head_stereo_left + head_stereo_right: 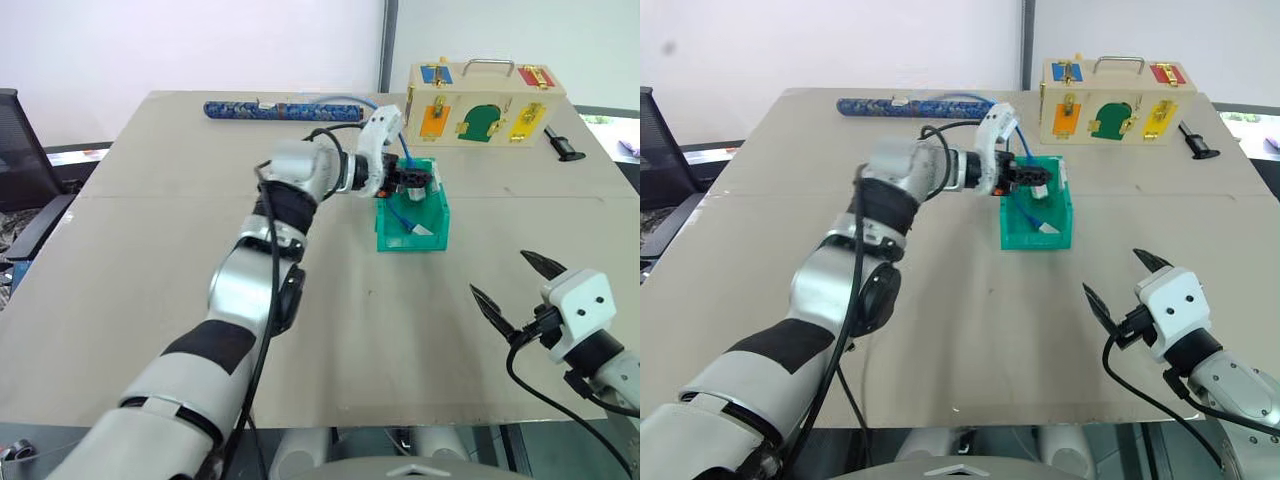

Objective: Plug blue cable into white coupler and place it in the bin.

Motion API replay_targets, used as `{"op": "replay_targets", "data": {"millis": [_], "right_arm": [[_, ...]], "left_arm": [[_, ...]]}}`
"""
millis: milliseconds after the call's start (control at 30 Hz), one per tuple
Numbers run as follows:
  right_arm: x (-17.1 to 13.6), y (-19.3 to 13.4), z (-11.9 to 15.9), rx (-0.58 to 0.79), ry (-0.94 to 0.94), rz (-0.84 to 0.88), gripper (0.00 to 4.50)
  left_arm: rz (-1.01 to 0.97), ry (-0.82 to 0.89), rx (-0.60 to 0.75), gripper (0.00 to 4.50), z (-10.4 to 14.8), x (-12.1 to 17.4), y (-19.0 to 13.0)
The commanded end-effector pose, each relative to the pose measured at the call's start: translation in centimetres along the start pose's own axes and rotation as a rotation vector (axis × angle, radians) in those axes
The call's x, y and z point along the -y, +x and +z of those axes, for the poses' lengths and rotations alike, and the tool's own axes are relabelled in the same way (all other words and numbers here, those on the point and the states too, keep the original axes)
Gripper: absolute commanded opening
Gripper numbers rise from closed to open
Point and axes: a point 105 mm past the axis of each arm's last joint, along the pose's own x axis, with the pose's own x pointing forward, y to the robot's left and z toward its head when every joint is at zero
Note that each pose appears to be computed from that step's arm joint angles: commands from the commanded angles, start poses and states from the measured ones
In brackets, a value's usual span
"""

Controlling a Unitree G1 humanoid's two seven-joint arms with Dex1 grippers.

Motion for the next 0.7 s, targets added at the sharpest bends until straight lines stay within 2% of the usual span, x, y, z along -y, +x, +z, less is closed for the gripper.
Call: {"op": "replay_targets", "data": {"millis": [33, 67, 133, 200, 300, 467, 600, 700], "right_arm": [[-0.1, -0.2, 1.0, 0.040, -0.013, -0.008, 4.50], [-0.2, -0.2, 0.9, 0.036, -0.012, -0.005, 4.50], [-0.2, -0.1, 0.6, 0.025, -0.011, -0.001, 4.50], [0.1, 0.0, 0.3, 0.017, -0.009, -0.012, 4.50], [0.6, 0.1, 0.2, 0.025, 0.005, -0.007, 4.50], [2.4, 0.4, 0.1, 0.034, -0.012, -0.010, 4.50], [3.8, -0.1, -0.3, 0.022, -0.006, 0.008, 4.50], [4.8, -0.5, -0.4, 0.024, 0.000, 0.021, 4.50]], "left_arm": [[-0.043, -0.050, 0.058, 3.83, 2.5, 0.5, -1.5], [-0.069, -0.069, 0.046, 4.22, 2.4, 0.5, -2.1], [-0.115, -0.090, 0.034, 4.22, 2.1, 0.6, -3.4], [-0.115, -0.028, 0.057, 4.22, 1.6, 0.0, -5.4], [-0.103, 0.109, 0.225, 4.22, 0.9, 0.2, -8.4], [0.004, 0.402, 0.328, 4.22, -3.8, -0.4, -13.8], [0.044, 0.340, 0.335, 4.39, -7.3, -1.4, -17.6], [0.115, 0.395, 0.288, 4.39, -10.2, -1.6, -19.6]]}}
